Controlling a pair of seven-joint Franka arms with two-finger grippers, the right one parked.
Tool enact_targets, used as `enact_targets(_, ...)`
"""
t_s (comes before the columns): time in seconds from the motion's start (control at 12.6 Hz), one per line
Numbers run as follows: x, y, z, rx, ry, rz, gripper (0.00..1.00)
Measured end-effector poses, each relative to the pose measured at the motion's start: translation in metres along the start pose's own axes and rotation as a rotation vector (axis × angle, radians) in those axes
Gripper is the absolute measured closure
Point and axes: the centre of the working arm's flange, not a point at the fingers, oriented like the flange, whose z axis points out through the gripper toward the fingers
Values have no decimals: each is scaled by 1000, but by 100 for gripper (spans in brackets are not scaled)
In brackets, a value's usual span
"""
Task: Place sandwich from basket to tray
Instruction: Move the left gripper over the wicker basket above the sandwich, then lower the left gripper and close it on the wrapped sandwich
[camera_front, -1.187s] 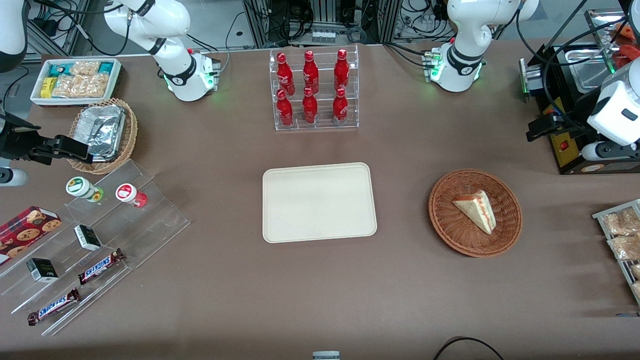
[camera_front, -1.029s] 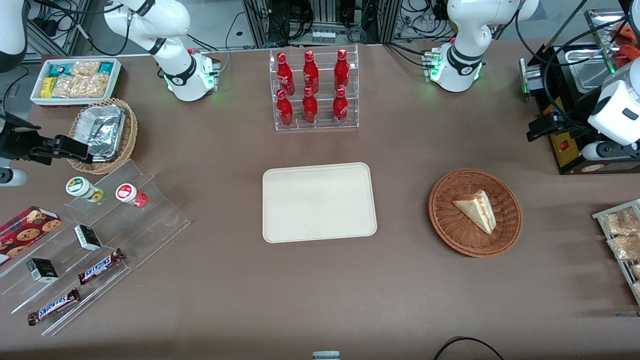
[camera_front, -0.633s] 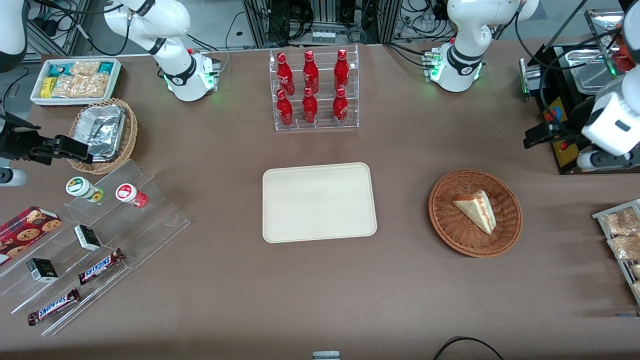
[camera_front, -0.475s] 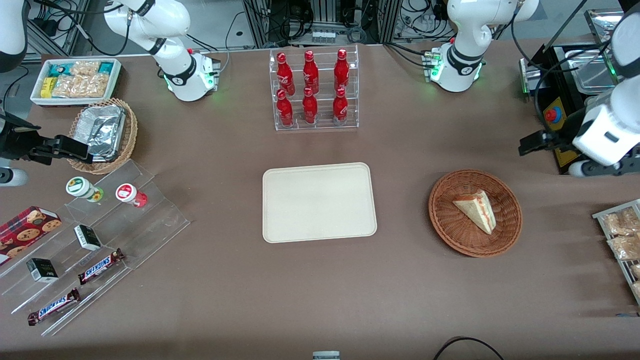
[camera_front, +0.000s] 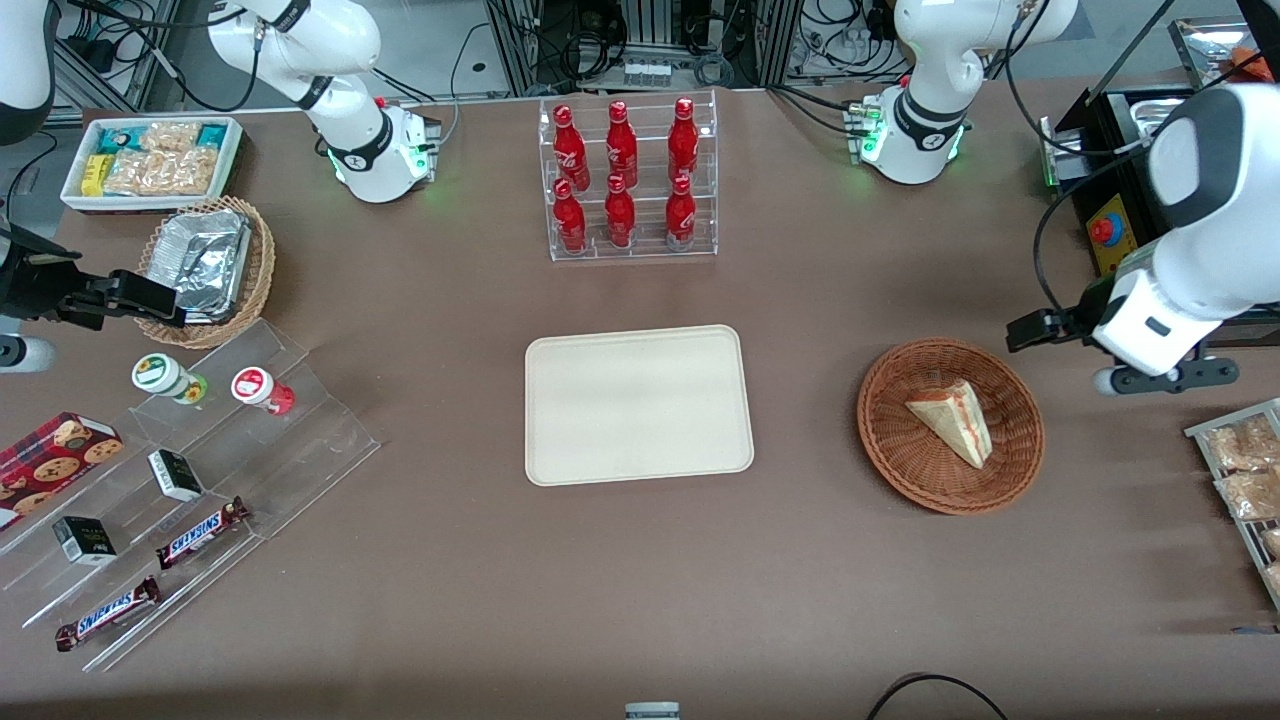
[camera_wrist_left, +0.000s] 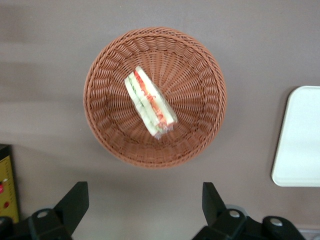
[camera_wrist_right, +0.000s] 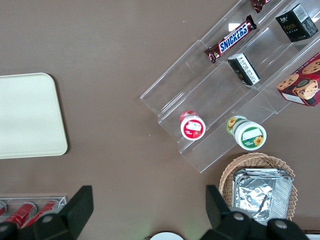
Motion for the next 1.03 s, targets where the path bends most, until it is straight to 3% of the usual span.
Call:
enact_targets(0.55,2,-5,93,-2,48,-56,0)
enact_targets(0.79,7,-3,118,-3,43,-200,0)
enact_targets(1.03,10,1,131,-16,74,-397,0)
